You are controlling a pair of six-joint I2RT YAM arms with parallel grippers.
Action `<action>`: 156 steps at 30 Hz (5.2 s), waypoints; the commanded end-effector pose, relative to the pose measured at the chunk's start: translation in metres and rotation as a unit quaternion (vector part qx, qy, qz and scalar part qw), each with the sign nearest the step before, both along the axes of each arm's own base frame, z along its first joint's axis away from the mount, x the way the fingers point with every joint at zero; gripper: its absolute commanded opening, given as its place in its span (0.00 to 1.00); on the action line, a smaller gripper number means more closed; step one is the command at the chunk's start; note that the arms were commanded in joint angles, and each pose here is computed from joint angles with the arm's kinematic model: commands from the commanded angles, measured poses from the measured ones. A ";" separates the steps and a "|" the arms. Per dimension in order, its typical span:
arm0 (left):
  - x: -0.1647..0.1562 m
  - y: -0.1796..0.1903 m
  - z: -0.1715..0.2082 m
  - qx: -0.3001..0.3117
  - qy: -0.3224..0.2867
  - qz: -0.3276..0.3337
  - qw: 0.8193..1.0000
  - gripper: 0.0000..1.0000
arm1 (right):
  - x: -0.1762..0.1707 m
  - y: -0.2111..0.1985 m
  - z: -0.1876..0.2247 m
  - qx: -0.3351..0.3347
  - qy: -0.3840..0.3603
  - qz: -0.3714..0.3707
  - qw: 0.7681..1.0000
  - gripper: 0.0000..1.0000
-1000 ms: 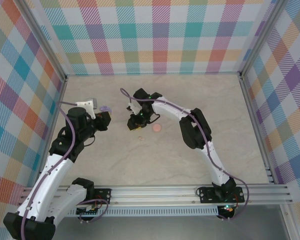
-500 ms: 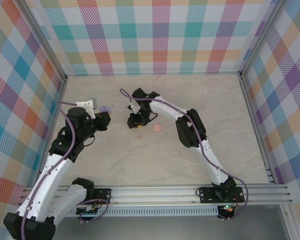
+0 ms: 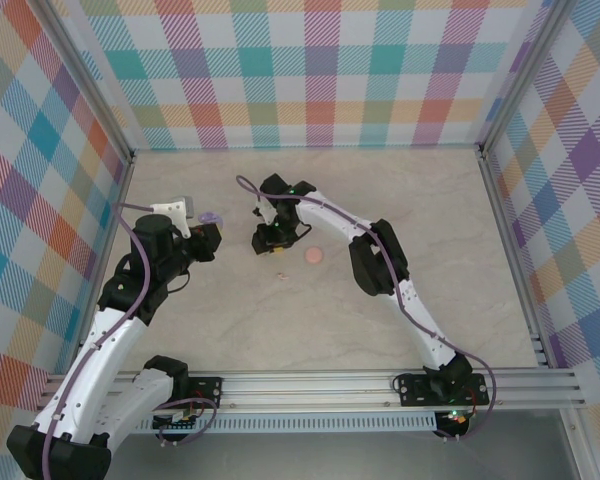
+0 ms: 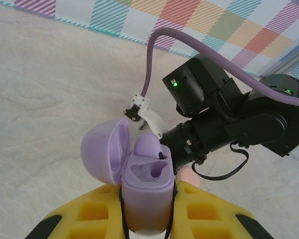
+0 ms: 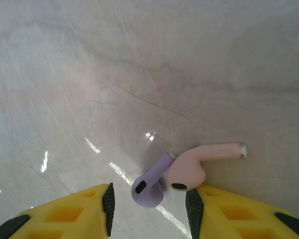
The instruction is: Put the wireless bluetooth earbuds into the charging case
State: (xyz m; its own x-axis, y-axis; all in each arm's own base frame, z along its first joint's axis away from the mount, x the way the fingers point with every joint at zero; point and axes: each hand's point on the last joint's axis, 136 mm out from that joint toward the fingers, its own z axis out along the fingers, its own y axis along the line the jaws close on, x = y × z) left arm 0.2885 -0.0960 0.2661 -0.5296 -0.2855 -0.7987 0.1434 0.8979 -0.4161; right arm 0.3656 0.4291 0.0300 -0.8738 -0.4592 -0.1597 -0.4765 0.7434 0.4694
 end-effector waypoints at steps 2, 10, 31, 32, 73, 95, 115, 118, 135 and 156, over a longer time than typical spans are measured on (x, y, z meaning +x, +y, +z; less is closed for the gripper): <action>-0.001 0.007 0.003 0.000 -0.004 0.013 1.000 0.00 | 0.008 -0.003 -0.004 -0.019 -0.011 -0.013 1.000 0.42; 0.000 0.006 0.000 0.000 -0.001 0.012 1.000 0.00 | -0.009 -0.006 -0.004 -0.058 -0.029 0.024 0.998 0.41; 0.000 0.004 -0.001 -0.004 -0.001 0.007 1.000 0.00 | -0.019 -0.012 -0.039 -0.147 -0.056 0.013 0.987 0.32; 0.000 0.004 -0.002 -0.005 0.001 0.007 1.000 0.00 | -0.020 -0.013 -0.040 -0.150 -0.055 0.013 0.987 0.32; 0.002 -0.003 -0.005 -0.016 0.008 -0.007 1.000 0.00 | -0.027 -0.112 -0.001 -0.230 -0.094 0.023 0.969 0.36; 0.004 -0.006 -0.005 -0.020 0.007 -0.013 1.000 0.00 | -0.034 -0.090 0.014 -0.175 -0.039 -0.067 0.982 0.37; 0.004 -0.006 -0.005 -0.017 0.005 -0.015 1.000 0.00 | -0.025 -0.084 -0.020 -0.228 -0.023 -0.124 0.965 0.34; 0.004 -0.005 -0.006 -0.016 0.006 -0.014 1.000 0.00 | -0.026 -0.086 -0.023 -0.244 -0.030 -0.120 0.962 0.33; 0.004 -0.006 -0.010 -0.016 0.007 -0.014 1.000 0.00 | -0.037 -0.089 -0.028 -0.285 -0.046 -0.103 0.952 0.32; 0.004 -0.006 -0.008 -0.017 0.003 -0.014 1.000 0.00 | -0.037 -0.090 -0.008 -0.280 -0.057 -0.099 0.953 0.34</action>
